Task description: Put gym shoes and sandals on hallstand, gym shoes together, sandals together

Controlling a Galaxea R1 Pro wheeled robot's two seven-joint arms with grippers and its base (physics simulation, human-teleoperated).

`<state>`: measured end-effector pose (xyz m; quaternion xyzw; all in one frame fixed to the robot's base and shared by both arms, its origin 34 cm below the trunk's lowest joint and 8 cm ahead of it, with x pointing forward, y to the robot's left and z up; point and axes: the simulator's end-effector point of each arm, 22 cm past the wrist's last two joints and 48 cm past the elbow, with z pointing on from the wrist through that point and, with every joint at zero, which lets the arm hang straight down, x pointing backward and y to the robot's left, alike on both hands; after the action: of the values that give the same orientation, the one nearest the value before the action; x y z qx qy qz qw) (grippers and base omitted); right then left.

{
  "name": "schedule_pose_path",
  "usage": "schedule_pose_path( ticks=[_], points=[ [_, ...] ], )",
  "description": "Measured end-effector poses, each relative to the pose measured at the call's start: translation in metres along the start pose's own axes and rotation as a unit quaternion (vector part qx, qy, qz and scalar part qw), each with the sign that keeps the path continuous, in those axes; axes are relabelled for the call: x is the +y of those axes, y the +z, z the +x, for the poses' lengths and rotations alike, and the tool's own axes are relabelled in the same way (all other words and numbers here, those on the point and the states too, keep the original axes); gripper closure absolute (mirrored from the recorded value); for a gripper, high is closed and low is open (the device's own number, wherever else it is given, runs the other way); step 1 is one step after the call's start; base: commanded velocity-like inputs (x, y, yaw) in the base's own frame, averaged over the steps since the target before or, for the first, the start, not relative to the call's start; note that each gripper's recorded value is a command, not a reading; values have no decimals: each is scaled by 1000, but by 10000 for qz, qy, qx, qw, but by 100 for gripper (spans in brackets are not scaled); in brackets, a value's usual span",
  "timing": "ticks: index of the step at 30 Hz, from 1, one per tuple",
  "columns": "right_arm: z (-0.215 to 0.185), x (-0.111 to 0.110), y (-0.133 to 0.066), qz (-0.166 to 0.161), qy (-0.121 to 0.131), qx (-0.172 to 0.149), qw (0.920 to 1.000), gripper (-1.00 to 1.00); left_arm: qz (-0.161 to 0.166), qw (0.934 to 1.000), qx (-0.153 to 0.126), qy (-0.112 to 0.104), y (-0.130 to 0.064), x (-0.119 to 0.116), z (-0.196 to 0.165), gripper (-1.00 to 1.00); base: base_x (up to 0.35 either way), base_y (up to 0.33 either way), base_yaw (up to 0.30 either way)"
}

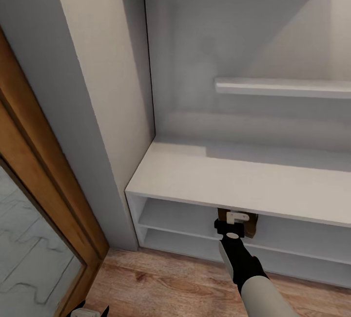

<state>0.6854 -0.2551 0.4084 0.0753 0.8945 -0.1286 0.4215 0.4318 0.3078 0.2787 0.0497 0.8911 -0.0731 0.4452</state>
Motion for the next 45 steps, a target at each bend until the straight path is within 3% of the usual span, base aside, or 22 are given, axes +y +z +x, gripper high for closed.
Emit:
schedule_pose_path(
  ticks=[25,35,45],
  points=[
    [-1,0,0,1,2,-6,10000,100,10,10000,-19,-1,0,0,-1,-100,0,-18,0],
    [21,2,9,2,6,-3,10000,100,28,10000,-7,6,9,0,21,-100,0,0,0],
    [21,2,9,0,0,-1,10000,100,0,10000,-15,-1,9,1,20,-100,0,0,-71]
  ],
)
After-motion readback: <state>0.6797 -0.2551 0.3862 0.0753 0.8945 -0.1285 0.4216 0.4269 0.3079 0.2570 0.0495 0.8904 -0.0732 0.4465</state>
